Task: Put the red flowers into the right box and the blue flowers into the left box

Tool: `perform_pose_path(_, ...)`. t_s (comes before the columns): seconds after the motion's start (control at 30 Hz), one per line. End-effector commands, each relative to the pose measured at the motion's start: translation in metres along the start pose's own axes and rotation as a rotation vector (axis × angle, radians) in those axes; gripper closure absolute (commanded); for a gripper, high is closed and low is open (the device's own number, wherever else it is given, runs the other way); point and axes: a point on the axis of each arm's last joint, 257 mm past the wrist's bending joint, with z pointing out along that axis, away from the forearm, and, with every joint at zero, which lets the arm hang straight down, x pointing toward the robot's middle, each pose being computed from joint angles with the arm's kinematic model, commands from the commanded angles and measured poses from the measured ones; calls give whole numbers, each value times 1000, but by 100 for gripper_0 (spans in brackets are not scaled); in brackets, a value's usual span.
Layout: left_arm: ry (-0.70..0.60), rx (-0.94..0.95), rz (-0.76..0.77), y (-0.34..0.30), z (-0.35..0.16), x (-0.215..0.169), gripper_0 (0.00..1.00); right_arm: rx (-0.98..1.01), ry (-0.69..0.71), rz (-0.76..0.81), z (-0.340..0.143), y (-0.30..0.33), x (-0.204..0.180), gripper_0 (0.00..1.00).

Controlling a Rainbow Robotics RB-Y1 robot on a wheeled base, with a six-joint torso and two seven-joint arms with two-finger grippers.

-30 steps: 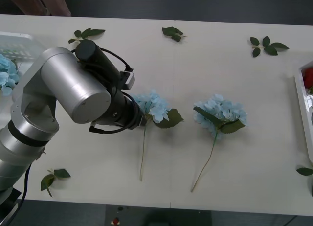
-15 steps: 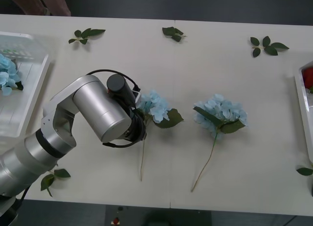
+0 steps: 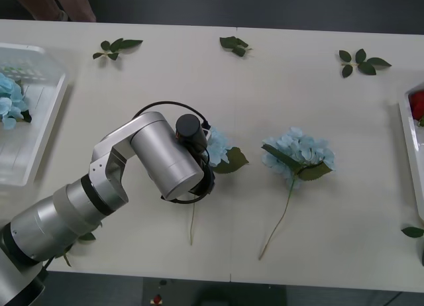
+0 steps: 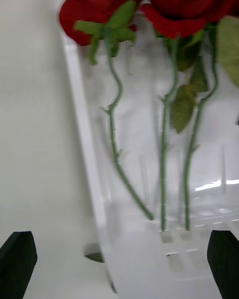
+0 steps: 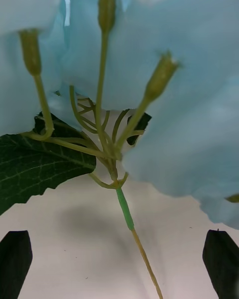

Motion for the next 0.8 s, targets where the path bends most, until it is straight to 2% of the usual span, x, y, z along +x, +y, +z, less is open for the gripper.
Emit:
perform_pose_path(0.03,-29,1,-2,-3,-2,-12,0,-24,-25,31,-14,39,-14,0)
perform_pose_path(0.4,-30,1,12,-5,18,-6,0,-109,17,124,-10,130,9,0)
perform_pose_path(0.63,-24,-6,25,-6,19,-2,2,-153,44,110,-4,184,28,0)
perform_pose_path(0.67,-24,-10,26,-5,20,-1,12,-154,51,100,-2,192,33,0)
perform_pose_path(0.73,-19,-12,26,-5,22,0,42,-153,59,87,-1,202,39,0)
perform_pose_path(0.8,-15,-15,22,-4,23,1,88,-155,67,79,0,217,46,0)
